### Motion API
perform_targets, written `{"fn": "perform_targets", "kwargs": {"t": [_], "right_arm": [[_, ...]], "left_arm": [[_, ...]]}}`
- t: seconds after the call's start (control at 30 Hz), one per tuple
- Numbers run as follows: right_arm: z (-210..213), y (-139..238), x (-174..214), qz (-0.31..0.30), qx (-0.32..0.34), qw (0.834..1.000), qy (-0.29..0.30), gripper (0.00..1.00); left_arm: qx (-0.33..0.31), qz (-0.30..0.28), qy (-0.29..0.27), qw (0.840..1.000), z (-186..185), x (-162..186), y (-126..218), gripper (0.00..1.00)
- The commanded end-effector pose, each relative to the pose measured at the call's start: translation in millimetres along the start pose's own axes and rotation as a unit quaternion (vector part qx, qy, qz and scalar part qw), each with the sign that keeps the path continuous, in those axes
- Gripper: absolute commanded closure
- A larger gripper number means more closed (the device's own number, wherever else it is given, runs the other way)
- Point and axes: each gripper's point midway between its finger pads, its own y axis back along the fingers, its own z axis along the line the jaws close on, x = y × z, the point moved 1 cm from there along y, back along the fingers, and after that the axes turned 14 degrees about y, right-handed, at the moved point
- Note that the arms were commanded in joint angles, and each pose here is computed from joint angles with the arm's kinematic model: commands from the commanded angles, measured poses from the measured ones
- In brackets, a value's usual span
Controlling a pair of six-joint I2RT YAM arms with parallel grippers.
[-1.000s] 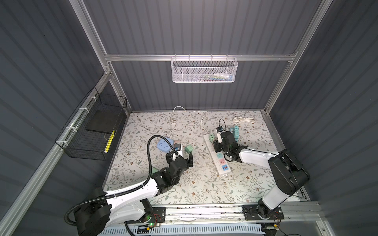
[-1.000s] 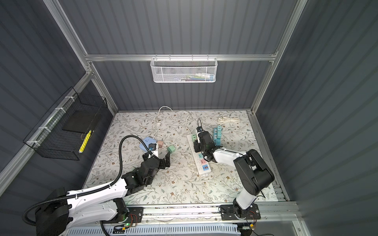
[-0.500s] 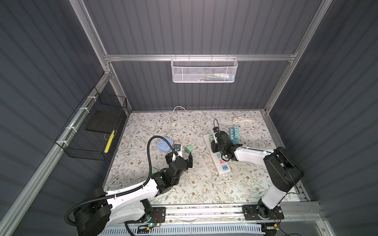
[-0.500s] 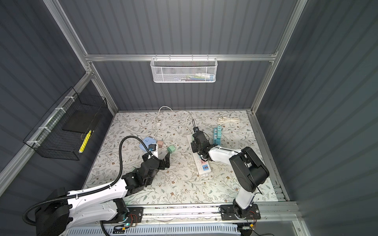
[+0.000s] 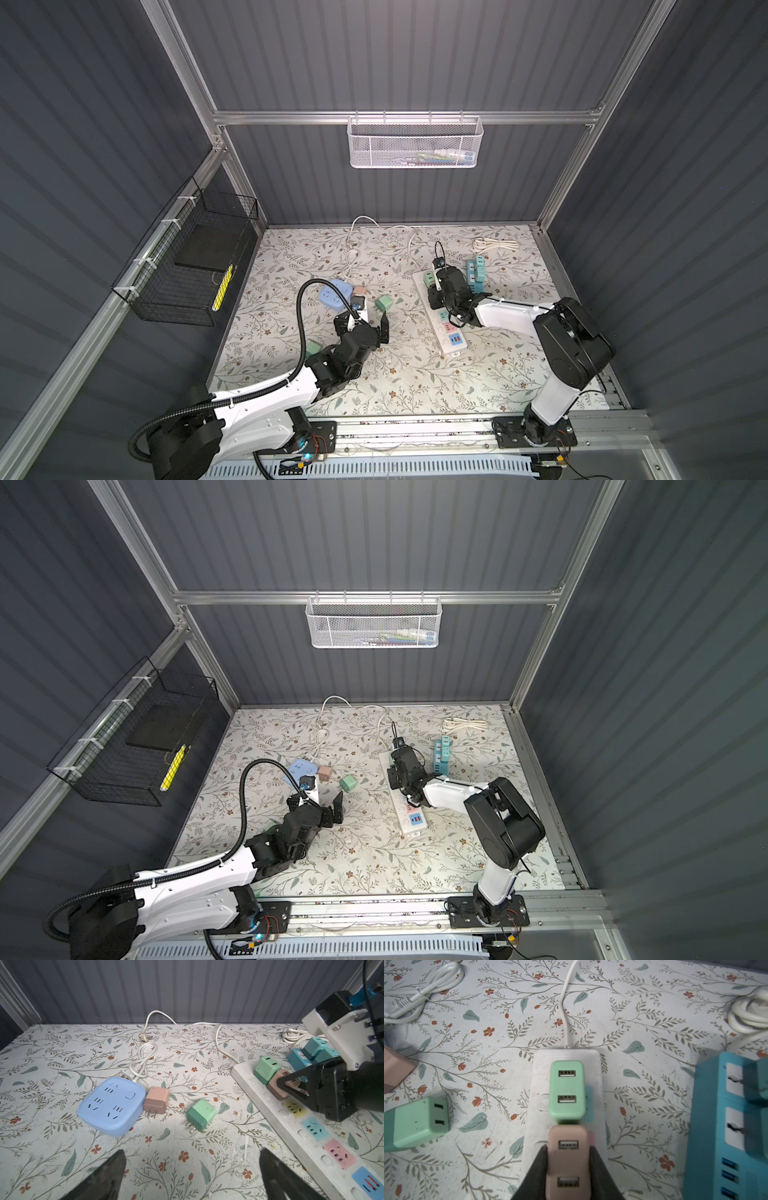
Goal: Insert the plug
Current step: 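Lower the pink charger into the pink socket beside the green charger with the right gripper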
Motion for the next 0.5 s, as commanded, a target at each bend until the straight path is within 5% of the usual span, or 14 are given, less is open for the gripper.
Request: {"fn": "perform_targets", "kwargs": {"t": [0.0,0.2,0.47], "right_arm": [[4.6,13.5,6.4,0.044,-0.022,0.999,0.008,0.52],[-14.1,59.3,-61.6,-0.025,-0.015,1.000,0.002,0.34],[-29.8,42.2,-52.9,0.000,0.000,1.000,-0.002,0.36]], "left_arm": [[-0.006,-0.016,0.007,1.000,3.0,-8.7,1.6,0.00],[-0.006,-0.018,0.009,1.000,2.4,-14.4,4.1,0.00],[-0.011,-0.015,0.004,1.000,0.8,-15.1,2.2,0.00]]}}
